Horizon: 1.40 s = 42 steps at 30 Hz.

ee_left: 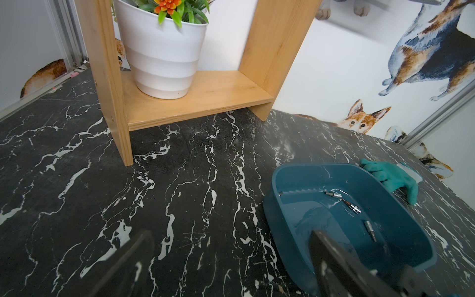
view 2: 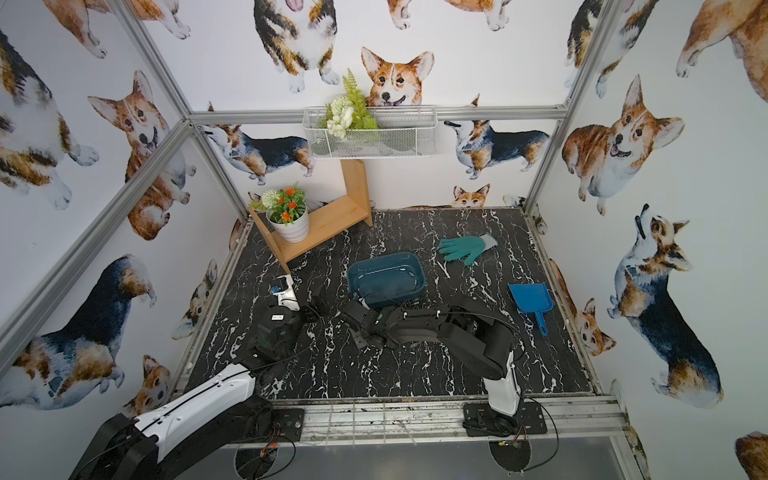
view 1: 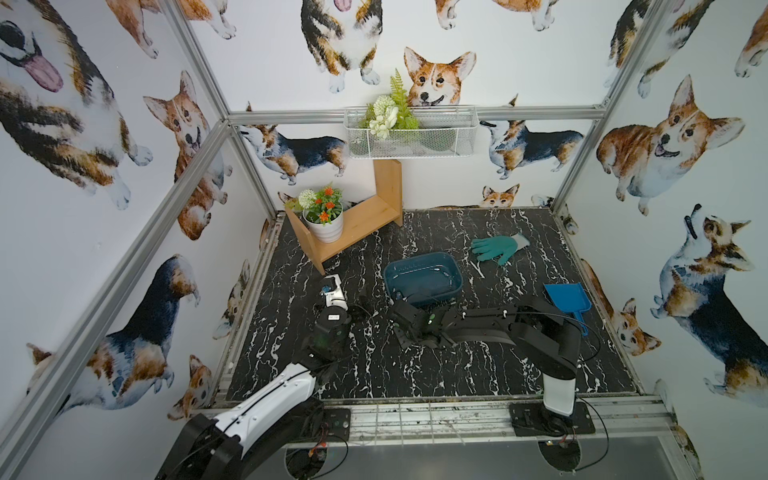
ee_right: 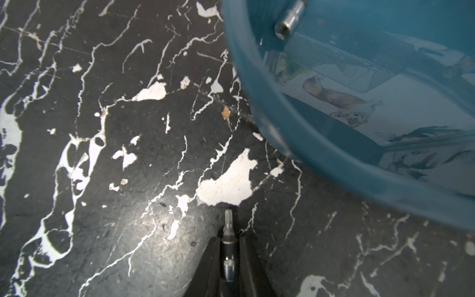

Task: Put the bit on the desktop into the storage box
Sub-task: Pick up the screwdriver bit from the center of the board, then place the screwdriver bit in the storage box.

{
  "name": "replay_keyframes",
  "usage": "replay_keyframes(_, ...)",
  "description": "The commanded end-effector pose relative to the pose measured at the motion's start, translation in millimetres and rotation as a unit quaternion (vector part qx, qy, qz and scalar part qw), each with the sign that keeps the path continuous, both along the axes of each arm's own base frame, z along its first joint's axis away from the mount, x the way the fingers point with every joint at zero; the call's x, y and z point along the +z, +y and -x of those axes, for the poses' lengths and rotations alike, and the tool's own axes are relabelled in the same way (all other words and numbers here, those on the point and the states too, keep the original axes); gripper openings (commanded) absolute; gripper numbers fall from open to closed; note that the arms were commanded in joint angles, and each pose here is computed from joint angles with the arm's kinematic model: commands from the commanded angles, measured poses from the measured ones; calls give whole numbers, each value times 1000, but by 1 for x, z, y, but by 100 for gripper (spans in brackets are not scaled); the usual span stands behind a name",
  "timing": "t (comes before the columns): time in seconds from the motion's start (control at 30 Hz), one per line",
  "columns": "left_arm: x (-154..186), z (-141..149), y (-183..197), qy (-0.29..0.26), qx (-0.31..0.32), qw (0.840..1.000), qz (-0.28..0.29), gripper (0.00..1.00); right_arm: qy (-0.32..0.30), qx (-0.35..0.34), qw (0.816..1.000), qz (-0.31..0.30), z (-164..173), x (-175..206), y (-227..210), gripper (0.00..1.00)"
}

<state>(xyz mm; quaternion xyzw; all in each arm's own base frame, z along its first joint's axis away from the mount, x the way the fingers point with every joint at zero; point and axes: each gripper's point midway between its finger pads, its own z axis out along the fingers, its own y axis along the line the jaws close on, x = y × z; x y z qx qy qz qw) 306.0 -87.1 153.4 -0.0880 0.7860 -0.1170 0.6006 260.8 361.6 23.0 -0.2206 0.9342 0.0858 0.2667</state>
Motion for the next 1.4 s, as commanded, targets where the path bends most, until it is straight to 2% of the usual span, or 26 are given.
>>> replay_keyframes(0.0,7,-1,1,-14,3,1000,1,100,20,0,1000,24,7,-9,-9,16)
replay_keyframes(0.07,7,-1,1,-14,3,1000,1,100,20,0,1000,22,8,-7,-9,13)
replay_keyframes(0.33,6,-2,0,-13,1,1000,1,100,9,6,1000,3,5,14,-2,10)
replay_keyframes(0.7,6,-1,-3,-15,-10,1000,0,100,-35,5,997,-74,-6,86,0,9)
replay_keyframes(0.93,7,-2,-13,-15,-37,999,-2,100,-80,-41,989,-119,-47,124,-41,10)
replay_keyframes(1.17,6,-2,-22,-13,-63,998,-3,100,-96,-89,981,-145,-94,127,-81,10)
replay_keyframes(1.37,12,2,-34,-30,-101,994,8,100,-100,-106,979,-145,-128,117,-87,10)
